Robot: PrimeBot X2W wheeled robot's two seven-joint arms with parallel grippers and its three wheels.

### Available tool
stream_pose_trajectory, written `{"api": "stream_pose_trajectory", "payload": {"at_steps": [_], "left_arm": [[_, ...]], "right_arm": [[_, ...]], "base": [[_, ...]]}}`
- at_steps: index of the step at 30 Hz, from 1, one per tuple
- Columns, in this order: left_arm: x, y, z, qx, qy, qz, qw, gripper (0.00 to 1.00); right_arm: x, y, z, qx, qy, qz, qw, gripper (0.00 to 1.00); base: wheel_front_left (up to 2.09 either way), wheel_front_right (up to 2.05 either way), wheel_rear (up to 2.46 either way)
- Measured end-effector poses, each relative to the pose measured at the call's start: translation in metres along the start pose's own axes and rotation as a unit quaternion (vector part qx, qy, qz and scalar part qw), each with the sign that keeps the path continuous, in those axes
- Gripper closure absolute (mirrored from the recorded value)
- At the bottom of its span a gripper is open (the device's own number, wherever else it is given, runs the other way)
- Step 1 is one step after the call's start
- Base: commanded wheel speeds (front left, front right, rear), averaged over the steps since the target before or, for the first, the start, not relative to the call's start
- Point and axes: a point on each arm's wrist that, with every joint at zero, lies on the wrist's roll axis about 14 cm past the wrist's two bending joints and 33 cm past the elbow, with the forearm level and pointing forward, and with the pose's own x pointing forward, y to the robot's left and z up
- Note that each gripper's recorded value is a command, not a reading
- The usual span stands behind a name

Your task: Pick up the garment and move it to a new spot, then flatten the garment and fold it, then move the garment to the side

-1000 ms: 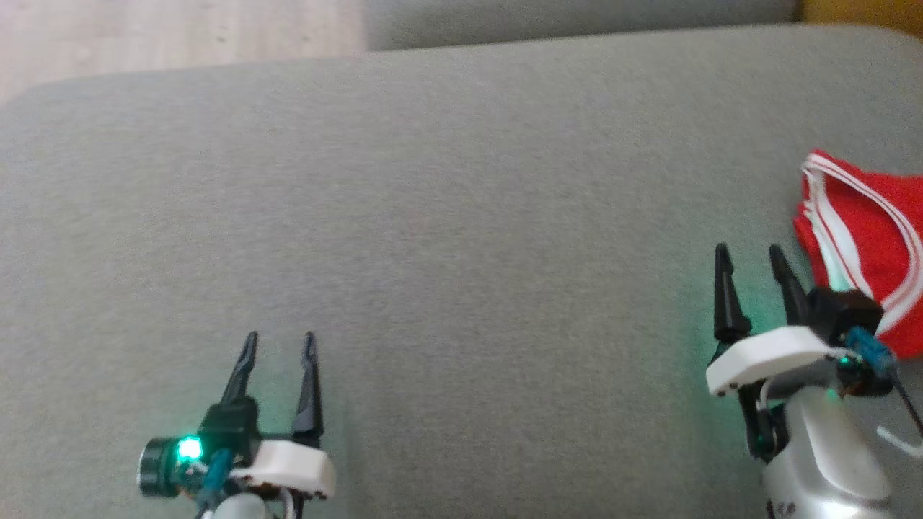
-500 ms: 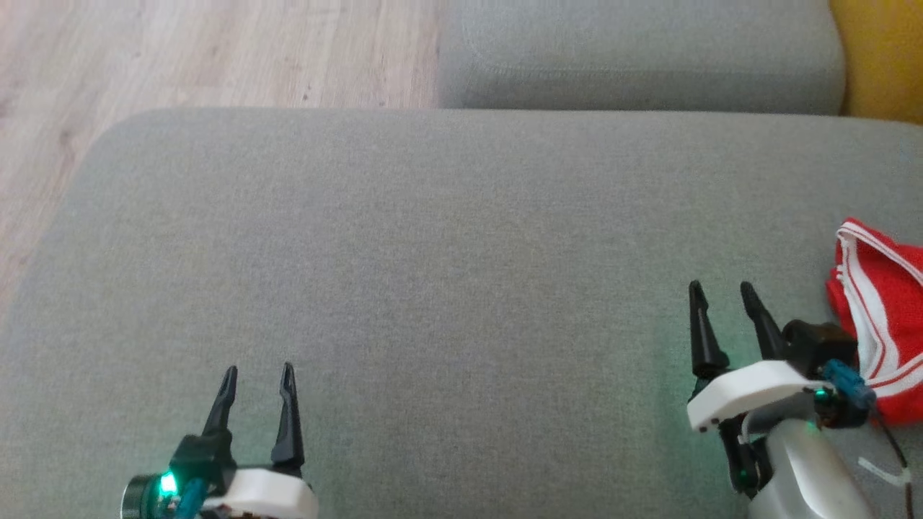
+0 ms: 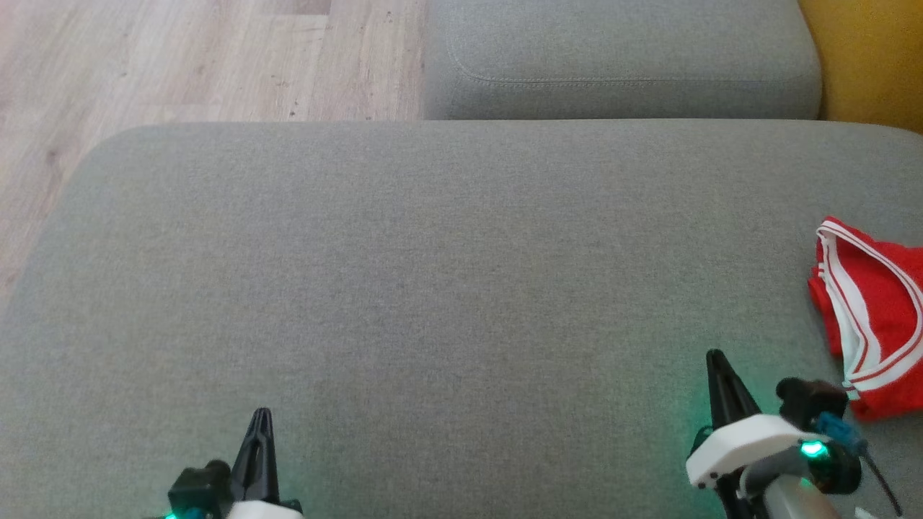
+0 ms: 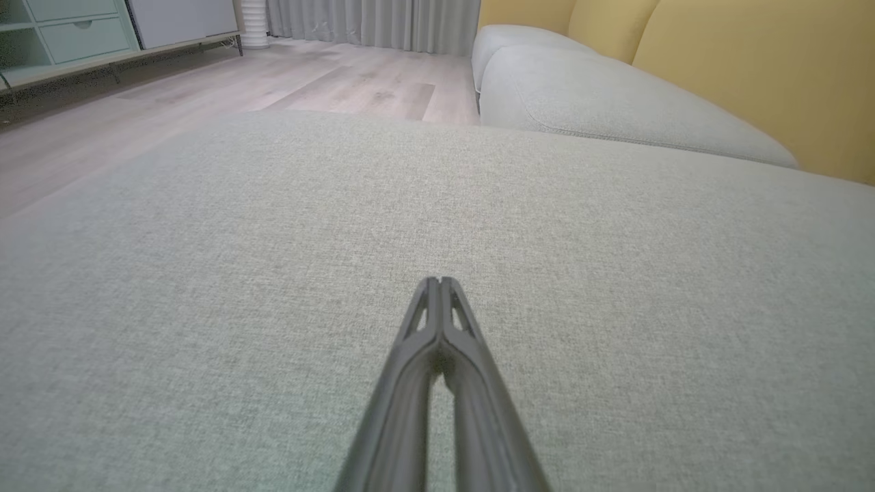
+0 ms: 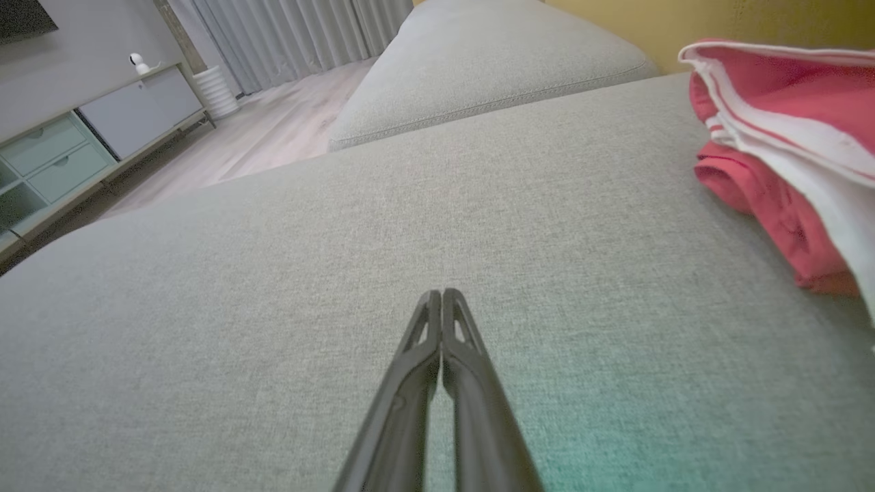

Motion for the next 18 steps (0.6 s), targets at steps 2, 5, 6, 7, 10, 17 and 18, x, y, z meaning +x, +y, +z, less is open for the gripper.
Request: {"api": "stream_pose_trajectory", "payload": {"at_steps": [2, 5, 6, 7, 10, 17, 18], "left_arm": [[0.001, 0.000, 0.001, -0.018, 0.001, 0.001, 1.000, 1.00], [0.002, 0.000, 0.002, -0.029, 0.000, 0.002, 1.000, 1.00], [0.002, 0.000, 0.002, -0.035, 0.000, 0.003, 0.999, 1.00], [0.002, 0.000, 0.002, -0.041, 0.003, 0.004, 0.999, 1.00], [0.003, 0.000, 0.002, -0.059, 0.004, 0.005, 0.998, 1.00], [0.005, 0.004, 0.005, -0.100, 0.005, 0.014, 0.995, 1.00], [0.005, 0.005, 0.005, -0.107, 0.004, 0.016, 0.994, 1.00]], "right_arm": [[0.003, -0.001, 0.007, 0.016, -0.009, -0.003, 1.000, 1.00], [0.003, -0.002, 0.009, 0.028, -0.012, -0.005, 1.000, 1.00], [0.003, -0.002, 0.010, 0.033, -0.012, -0.007, 0.999, 1.00], [0.003, -0.003, 0.011, 0.039, -0.014, -0.008, 0.999, 1.00], [0.003, -0.004, 0.013, 0.057, -0.017, -0.012, 0.998, 1.00], [0.003, -0.009, 0.021, 0.096, -0.028, -0.022, 0.995, 1.00], [0.003, -0.010, 0.021, 0.102, -0.029, -0.023, 0.994, 1.00]], "base": [[0.00, 0.00, 0.00], [0.00, 0.00, 0.00], [0.00, 0.00, 0.00], [0.00, 0.00, 0.00], [0.00, 0.00, 0.00], [0.00, 0.00, 0.00], [0.00, 0.00, 0.00]]}}
